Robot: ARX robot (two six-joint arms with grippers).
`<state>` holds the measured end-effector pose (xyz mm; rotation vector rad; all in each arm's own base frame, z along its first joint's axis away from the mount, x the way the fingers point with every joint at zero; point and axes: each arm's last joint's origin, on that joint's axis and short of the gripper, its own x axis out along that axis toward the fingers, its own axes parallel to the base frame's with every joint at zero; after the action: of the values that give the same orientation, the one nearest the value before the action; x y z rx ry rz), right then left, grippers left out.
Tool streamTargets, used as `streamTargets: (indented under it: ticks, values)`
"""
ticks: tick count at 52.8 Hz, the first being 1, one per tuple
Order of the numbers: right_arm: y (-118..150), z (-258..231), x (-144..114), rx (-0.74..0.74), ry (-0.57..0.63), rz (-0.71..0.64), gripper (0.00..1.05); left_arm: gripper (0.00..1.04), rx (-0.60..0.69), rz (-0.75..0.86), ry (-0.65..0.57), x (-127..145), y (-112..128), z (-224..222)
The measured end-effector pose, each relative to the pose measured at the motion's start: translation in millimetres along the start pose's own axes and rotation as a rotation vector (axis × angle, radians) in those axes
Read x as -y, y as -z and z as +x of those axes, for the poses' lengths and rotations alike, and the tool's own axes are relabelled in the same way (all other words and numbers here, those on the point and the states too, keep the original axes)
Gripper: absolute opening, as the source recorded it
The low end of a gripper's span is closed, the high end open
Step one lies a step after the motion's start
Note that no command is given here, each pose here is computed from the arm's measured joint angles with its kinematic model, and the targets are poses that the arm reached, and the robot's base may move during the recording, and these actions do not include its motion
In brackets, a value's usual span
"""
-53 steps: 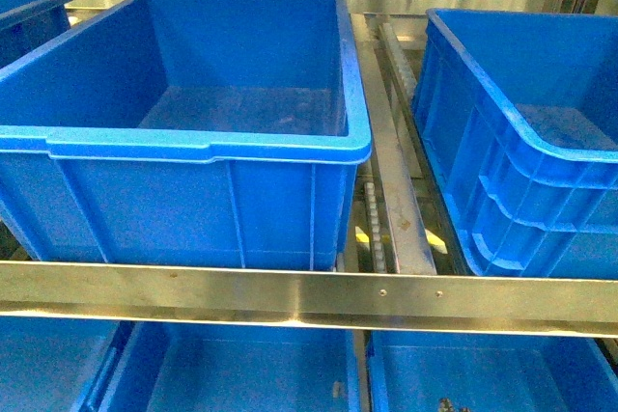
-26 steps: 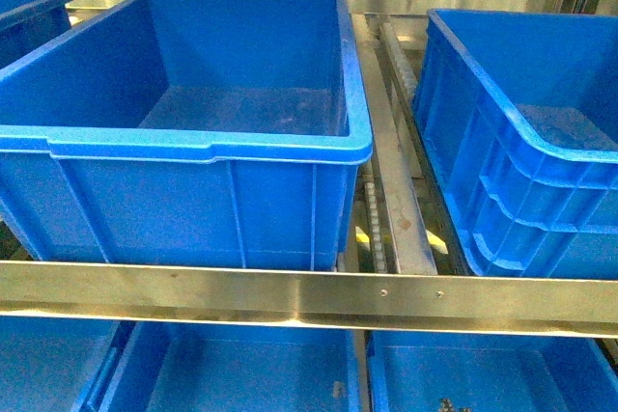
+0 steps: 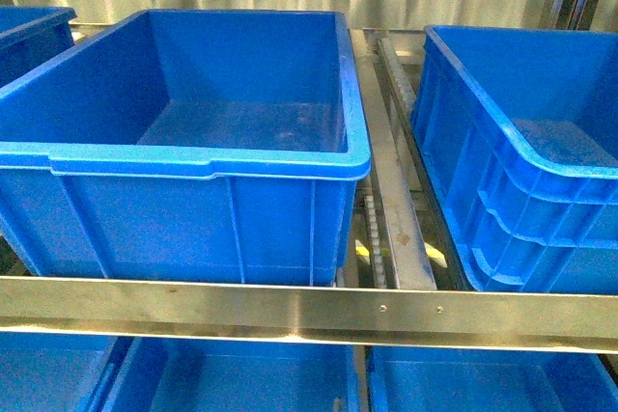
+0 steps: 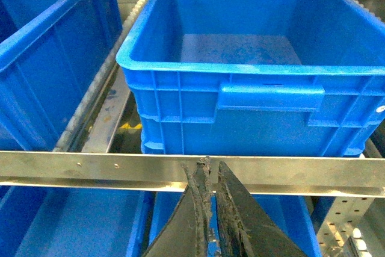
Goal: Pick red and yellow buttons and place in box
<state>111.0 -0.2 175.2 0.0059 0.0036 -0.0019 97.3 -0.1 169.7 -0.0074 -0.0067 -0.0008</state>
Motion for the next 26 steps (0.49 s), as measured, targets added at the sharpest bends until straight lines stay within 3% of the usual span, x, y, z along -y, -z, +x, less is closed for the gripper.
streamTargets:
  ticks: [26]
  values:
    - [2.0,-14.9,0.0,0.032,-0.001,0.0,0.04,0.97,0.0,0.0,0.0,0.0,0.0,0.0]
